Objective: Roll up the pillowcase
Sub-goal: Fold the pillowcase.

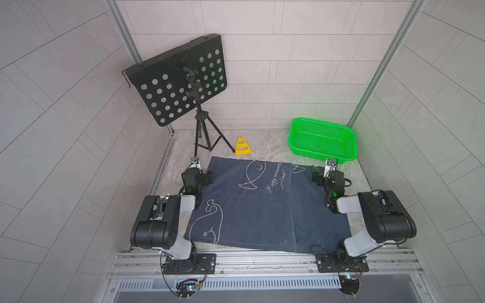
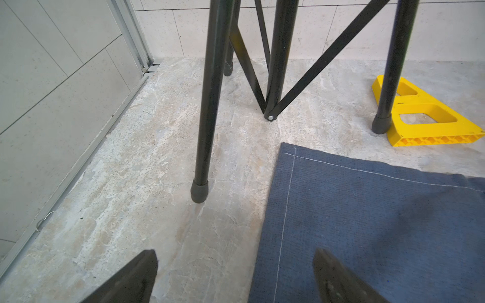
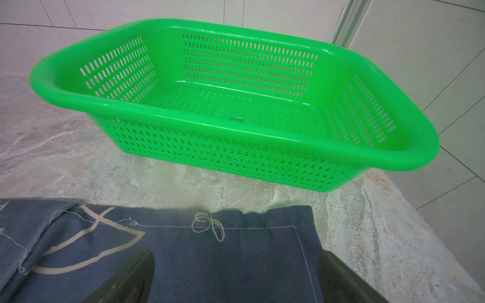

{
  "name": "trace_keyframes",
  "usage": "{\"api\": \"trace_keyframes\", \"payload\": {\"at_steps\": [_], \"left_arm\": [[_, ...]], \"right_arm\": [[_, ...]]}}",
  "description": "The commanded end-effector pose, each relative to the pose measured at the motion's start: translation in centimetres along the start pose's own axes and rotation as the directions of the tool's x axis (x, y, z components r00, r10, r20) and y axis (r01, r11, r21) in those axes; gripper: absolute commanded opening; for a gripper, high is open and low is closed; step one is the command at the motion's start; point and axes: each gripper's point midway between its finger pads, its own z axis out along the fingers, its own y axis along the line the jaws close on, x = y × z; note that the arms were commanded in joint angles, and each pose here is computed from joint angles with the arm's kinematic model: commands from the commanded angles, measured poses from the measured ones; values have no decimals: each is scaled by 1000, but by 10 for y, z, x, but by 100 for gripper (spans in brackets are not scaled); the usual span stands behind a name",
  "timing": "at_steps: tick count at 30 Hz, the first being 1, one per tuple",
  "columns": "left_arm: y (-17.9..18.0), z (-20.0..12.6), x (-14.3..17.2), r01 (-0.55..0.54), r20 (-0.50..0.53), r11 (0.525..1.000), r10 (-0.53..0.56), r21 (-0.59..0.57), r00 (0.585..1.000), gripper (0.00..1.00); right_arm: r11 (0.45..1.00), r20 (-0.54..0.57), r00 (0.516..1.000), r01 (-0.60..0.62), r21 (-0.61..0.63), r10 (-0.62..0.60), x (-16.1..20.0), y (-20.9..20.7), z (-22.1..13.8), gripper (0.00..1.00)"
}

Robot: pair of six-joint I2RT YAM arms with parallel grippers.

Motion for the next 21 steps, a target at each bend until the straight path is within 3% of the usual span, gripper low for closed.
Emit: {"api": "trace_keyframes", "payload": {"at_steps": [1,5,8,11,16,21], "left_arm": [[-7,-6,-16,-25,17,998,24,49,1000,100],[-12,-22,-32,-38,29,995,36,91,999,100],[-19,-32,-40,-25,-16,991,27,134,1000,100],[-33,-39,-47,-9,-87,977,28,213,996,100],[-55,-37,-35,24,-255,942,66,334,965,96],[-66,-14,-21,36,-386,944,99,329,917,92]], "right_arm": [[1000,23,1000,-5,-6,5,-9,-2,-9,100],[1000,49,999,-2,-14,2,-34,-4,-32,100],[998,39,999,-20,-58,23,-51,0,-49,100],[993,-31,999,-9,-116,5,-59,7,-67,100],[996,-253,967,2,-91,-25,-41,-14,-84,100],[1000,-358,933,16,-8,-18,-29,-44,-80,99]]}}
